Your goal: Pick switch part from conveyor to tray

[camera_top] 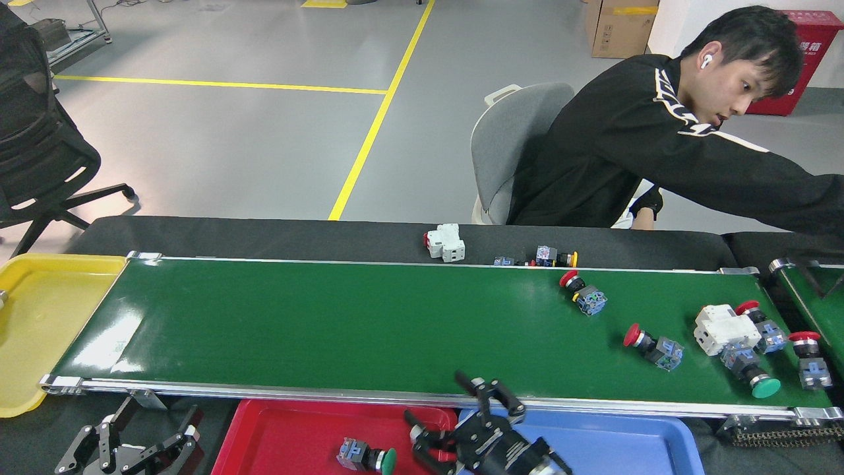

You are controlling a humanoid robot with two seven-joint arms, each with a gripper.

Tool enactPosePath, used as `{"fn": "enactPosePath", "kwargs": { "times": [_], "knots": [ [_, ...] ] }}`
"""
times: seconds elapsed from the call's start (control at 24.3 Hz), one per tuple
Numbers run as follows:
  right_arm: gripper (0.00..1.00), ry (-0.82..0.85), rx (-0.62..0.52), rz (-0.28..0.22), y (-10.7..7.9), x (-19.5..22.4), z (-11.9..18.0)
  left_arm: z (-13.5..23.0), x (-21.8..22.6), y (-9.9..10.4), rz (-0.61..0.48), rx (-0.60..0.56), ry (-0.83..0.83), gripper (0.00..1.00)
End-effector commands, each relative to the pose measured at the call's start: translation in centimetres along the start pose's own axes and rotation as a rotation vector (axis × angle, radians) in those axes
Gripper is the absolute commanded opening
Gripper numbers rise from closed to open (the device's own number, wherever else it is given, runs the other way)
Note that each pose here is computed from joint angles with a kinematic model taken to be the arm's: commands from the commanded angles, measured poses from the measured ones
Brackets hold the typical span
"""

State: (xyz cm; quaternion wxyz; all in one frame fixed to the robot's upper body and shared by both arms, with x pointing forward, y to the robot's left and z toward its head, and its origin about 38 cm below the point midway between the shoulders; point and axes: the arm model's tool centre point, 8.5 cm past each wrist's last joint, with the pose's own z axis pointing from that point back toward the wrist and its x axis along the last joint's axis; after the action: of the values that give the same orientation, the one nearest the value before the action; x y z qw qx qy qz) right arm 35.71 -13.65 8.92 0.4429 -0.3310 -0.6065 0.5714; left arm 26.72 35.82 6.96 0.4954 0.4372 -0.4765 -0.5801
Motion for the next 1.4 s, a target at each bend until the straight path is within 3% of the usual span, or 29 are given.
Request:
{"fn": "enactPosePath", "kwargs": {
  "times": [0.0, 0.12, 0.21, 0.37, 0.49, 0.7, 0.86, 1.11, 1.23, 1.36],
  "knots": [
    [0.97, 0.182, -0.083, -0.016, -2.4, -4.8, 0.5, 0.0, -0.1, 0.5, -0.013, 0.012, -0.002, 1.0],
    [0.97, 0.374, -0.165, -0.019, -3.4, -10.5, 3.3, 0.1, 0.0, 0.1, -0.01, -0.026, -0.005, 1.0],
    [0.97, 0.478, -0.178, -0.018, -1.8, -13.0, 6.9, 0.3, 0.0, -0.3, -0.009, -0.05, 0.002, 1.0],
    [0.97, 0.509, -0.121, -0.009, 2.3, -11.4, 13.4, 0.4, -0.5, -0.4, -0.021, -0.062, 0.039, 0.99],
    [0.97, 0.499, -0.122, -0.003, 3.0, -11.0, 14.3, 0.4, -0.8, -0.4, -0.024, -0.064, 0.052, 0.99],
    [0.97, 0.462, -0.129, -0.008, 2.3, -10.9, 12.7, 0.2, -0.5, -0.4, -0.032, -0.092, 0.026, 0.99],
    [0.97, 0.355, -0.007, -0.052, 4.1, -8.8, 7.0, 0.2, -0.4, -0.7, -0.033, -0.123, 0.018, 0.99],
    [0.96, 0.372, 0.034, -0.033, 4.3, -9.4, 0.4, 0.2, -0.6, -0.5, -0.04, -0.119, 0.017, 0.99],
    [0.82, 0.356, 0.043, -0.004, 3.8, -9.6, -1.3, 0.2, -0.6, -0.5, -0.041, -0.116, 0.017, 0.99],
    [0.46, 0.298, 0.084, 0.042, 4.3, -8.9, -1.6, 0.2, -0.6, -0.5, -0.039, -0.114, 0.016, 1.0]
  ]
}}
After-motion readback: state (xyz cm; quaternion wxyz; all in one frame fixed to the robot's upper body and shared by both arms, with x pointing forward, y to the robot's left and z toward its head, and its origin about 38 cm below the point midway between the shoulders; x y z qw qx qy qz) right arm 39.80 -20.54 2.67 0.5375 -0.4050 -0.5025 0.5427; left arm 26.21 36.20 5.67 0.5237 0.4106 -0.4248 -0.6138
